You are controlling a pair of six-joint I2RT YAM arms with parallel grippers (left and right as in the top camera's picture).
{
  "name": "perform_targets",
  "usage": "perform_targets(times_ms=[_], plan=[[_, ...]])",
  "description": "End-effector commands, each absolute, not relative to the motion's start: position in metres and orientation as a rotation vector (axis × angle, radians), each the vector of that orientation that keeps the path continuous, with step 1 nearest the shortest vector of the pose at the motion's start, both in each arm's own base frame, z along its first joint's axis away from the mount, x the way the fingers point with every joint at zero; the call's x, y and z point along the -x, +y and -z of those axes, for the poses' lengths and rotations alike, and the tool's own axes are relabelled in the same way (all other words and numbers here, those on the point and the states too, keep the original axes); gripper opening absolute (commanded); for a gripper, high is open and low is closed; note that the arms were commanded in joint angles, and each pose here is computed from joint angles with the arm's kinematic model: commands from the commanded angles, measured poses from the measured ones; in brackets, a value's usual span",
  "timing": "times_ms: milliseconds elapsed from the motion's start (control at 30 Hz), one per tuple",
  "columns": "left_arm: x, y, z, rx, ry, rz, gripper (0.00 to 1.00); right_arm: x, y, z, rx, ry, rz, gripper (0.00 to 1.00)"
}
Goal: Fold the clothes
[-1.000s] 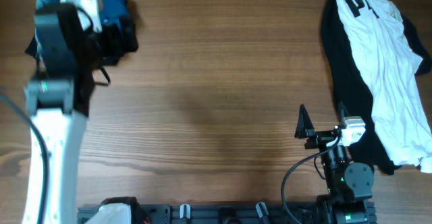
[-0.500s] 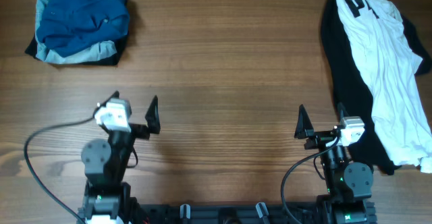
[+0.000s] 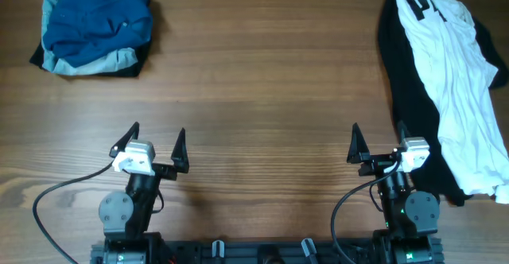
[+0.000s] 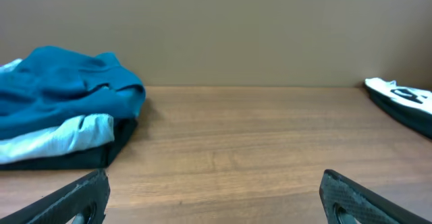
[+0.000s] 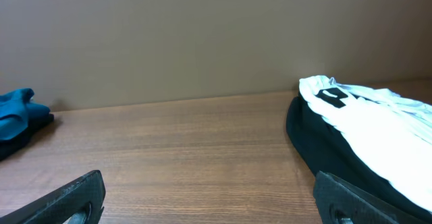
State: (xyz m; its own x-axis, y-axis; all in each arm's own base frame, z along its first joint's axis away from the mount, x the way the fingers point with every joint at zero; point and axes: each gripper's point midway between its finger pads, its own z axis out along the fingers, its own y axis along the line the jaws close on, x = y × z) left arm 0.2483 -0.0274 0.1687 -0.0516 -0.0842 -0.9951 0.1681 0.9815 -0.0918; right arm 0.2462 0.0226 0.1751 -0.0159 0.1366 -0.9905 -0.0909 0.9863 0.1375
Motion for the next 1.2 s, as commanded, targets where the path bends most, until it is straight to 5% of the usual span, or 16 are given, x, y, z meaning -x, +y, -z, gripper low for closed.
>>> perform_targets(times_ms=[0, 1167], plan=[[-0.2445, -0.0234, -0.1696, -0.062, 1.594, 0.182, 1.00, -0.2457, 0.0241, -0.1768, -0.031, 1.566, -0.189, 1.00], [-0.2449, -0.0190, -0.1605, -0.038, 1.632, 0.164, 1.00, -0.2457, 0.0241, -0.1768, -0.031, 1.566, -0.189, 1.00]])
